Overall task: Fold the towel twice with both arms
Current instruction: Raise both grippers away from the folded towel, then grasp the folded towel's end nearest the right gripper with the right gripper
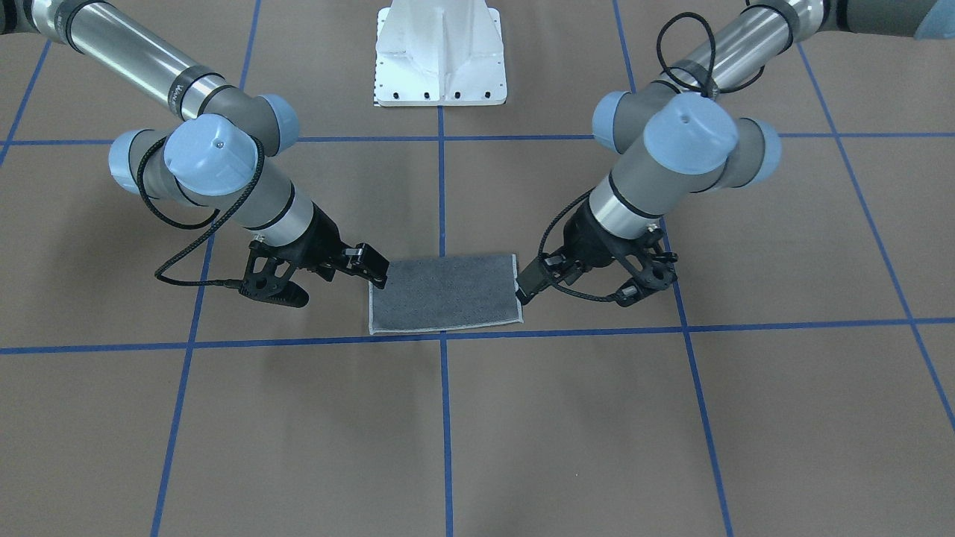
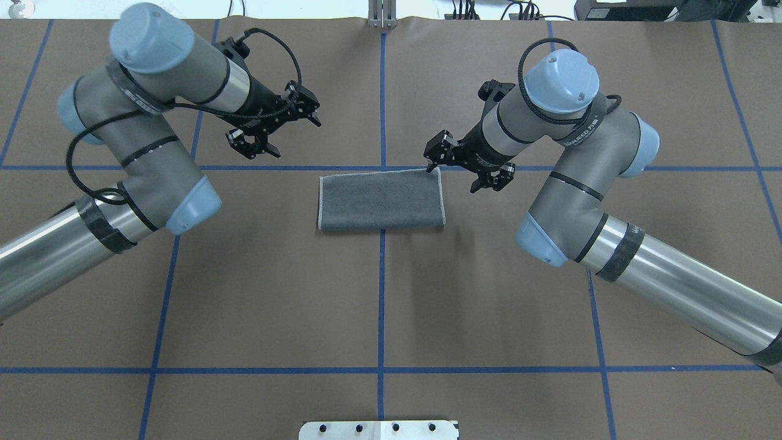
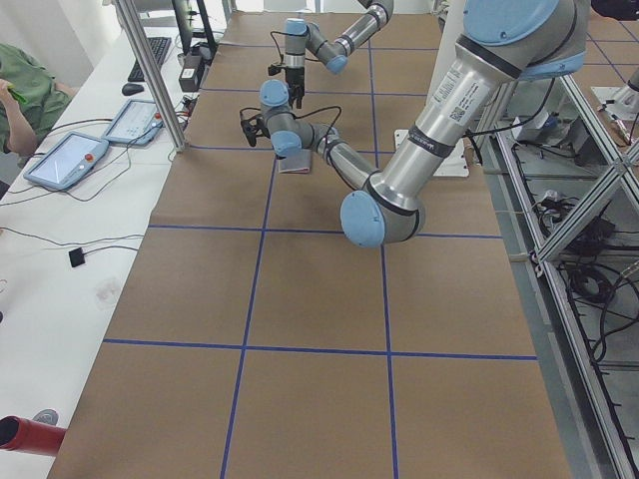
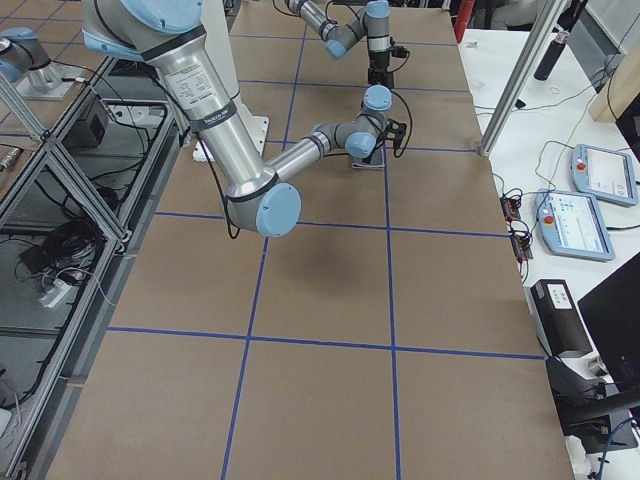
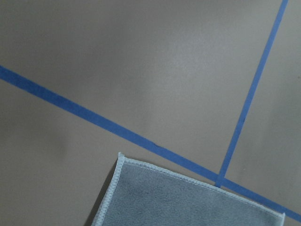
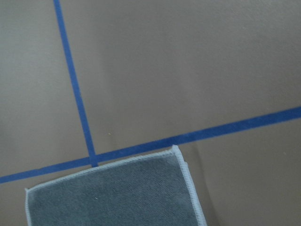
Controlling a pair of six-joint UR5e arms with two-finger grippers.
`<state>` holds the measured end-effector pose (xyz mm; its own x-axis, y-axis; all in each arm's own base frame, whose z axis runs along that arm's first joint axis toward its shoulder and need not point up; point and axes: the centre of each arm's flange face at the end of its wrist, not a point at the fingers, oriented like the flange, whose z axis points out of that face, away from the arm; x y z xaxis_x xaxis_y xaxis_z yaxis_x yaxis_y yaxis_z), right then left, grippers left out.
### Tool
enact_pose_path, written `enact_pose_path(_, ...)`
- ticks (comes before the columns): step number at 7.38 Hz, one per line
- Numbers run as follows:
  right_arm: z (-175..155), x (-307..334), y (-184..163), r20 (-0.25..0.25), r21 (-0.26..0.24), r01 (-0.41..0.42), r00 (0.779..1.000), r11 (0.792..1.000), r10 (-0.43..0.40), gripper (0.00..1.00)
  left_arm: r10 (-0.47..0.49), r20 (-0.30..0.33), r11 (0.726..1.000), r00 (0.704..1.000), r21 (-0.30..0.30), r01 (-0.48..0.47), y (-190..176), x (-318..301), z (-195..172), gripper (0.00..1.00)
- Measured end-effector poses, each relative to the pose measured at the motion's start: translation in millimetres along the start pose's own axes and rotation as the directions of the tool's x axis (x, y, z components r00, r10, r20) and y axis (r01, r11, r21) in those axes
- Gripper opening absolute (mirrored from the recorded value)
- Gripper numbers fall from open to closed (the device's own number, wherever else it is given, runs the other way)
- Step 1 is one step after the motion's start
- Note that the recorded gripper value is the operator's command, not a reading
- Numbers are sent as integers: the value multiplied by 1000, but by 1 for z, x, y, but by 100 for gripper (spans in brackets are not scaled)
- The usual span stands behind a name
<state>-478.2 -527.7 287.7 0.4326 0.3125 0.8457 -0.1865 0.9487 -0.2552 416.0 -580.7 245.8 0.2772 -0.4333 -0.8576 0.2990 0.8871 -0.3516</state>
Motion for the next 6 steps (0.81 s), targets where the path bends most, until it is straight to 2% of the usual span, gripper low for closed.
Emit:
enact_pose_path(2, 22, 1, 22, -39, -9, 4, 999, 1000, -4, 99, 62, 16, 998, 998, -4, -62, -36, -14, -33, 100)
enact_pose_path(3, 33, 1, 31, -52, 1, 12, 999, 1000, -12, 98, 92, 31, 996, 995, -3, -92, -45, -30, -39, 100)
enact_pose_path(4, 39, 3, 35, -61, 8, 17, 998, 1000, -16, 91, 108, 39, 994, 993, -3, -108, -49, -39, -41, 100)
enact_pose_path(6, 43, 3, 37, -68, 14, 17, 998, 1000, -16, 87, 115, 48, 993, 992, -4, -115, -51, -46, -40, 100)
